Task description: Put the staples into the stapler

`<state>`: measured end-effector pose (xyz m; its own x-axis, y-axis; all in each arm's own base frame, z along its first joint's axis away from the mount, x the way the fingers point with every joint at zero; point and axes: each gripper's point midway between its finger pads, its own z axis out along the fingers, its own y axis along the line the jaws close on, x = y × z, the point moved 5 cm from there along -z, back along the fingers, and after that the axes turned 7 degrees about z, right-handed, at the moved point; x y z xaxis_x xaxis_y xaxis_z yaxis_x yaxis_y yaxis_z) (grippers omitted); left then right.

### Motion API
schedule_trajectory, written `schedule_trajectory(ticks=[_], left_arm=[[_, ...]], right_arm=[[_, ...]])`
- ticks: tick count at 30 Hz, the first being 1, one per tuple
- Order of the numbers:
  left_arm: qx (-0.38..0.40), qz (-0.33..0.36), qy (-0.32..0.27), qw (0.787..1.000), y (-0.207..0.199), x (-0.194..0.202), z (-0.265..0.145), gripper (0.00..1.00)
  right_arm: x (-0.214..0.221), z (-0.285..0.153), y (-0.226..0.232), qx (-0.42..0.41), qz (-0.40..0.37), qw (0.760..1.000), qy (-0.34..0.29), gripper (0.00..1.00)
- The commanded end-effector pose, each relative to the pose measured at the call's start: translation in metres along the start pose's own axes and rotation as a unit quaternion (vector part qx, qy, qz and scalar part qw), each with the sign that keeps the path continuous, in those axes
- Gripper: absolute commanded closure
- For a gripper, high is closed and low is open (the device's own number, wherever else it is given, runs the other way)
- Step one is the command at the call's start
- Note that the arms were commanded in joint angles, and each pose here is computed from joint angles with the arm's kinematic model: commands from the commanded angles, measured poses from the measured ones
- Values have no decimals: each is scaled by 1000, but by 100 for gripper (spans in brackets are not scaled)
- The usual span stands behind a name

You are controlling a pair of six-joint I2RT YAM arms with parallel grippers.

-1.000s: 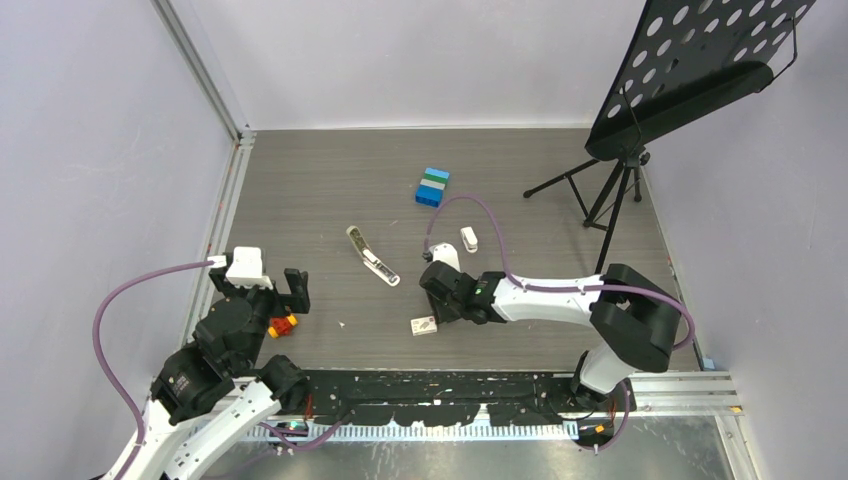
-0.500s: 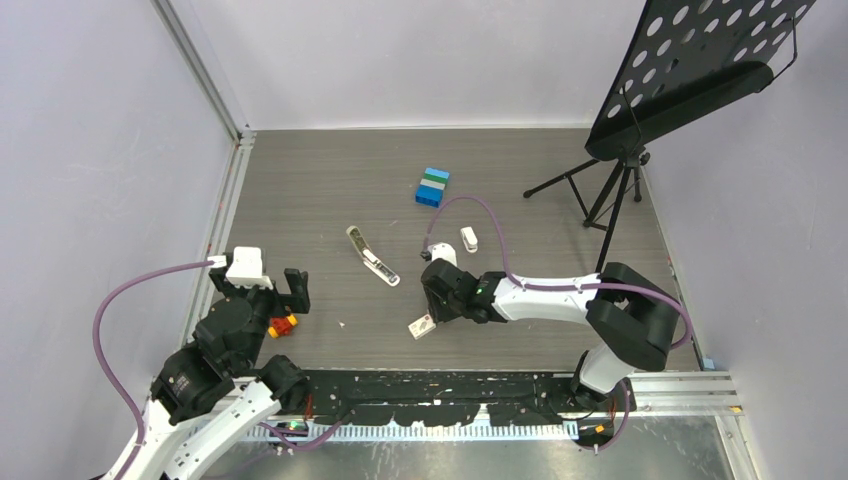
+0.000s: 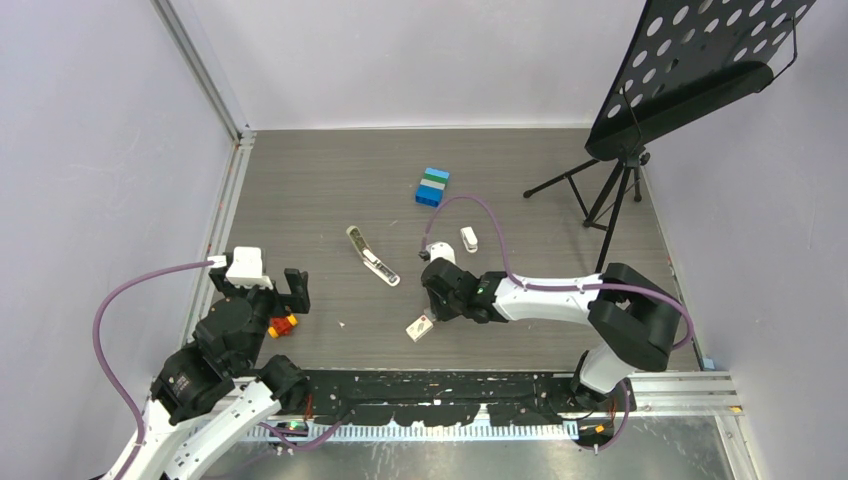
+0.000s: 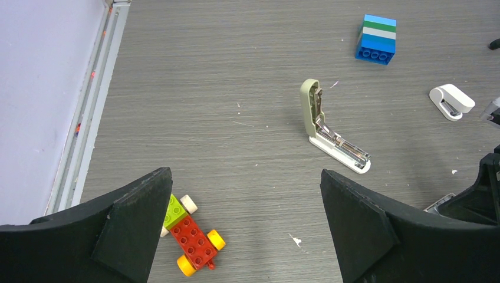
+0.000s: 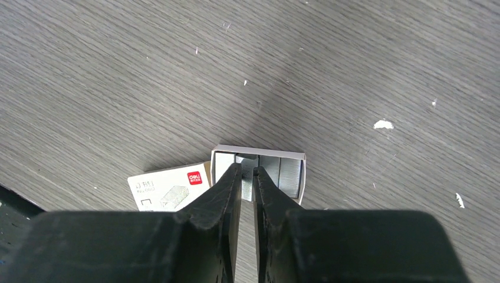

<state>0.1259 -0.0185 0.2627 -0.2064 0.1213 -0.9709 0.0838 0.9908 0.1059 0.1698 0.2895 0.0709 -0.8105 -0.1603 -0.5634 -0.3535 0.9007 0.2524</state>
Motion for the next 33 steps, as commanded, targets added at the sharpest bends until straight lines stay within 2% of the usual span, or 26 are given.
schedule_trajectory(ticks=[1,7,11,16,22,33], left_arm=[[1,-8,-17,1000,-2,-8,3,0],[1,-7,-16,1000,-2,-8,3,0],[2,-8,-17,1000,-3,-8,4,0],[3,-7,-16,1000,-3,-8,4,0],[3,-7,-16,1000,-3,-8,4,0],[4,-6,-16,1000,-4,-8,4,0]], right_arm=[[-24,-17,15,-37,-11,998,-39,82],[-31,-25,24,-70,-15,996,-54,85],[-33,-25,20,-56,-16,997,-59,85],[-25,-18,10,-19,-30,999,-34,81],[-16,-11,8,-19,-33,999,-12,75],[-5,-6,7,-17,-44,999,16,73]])
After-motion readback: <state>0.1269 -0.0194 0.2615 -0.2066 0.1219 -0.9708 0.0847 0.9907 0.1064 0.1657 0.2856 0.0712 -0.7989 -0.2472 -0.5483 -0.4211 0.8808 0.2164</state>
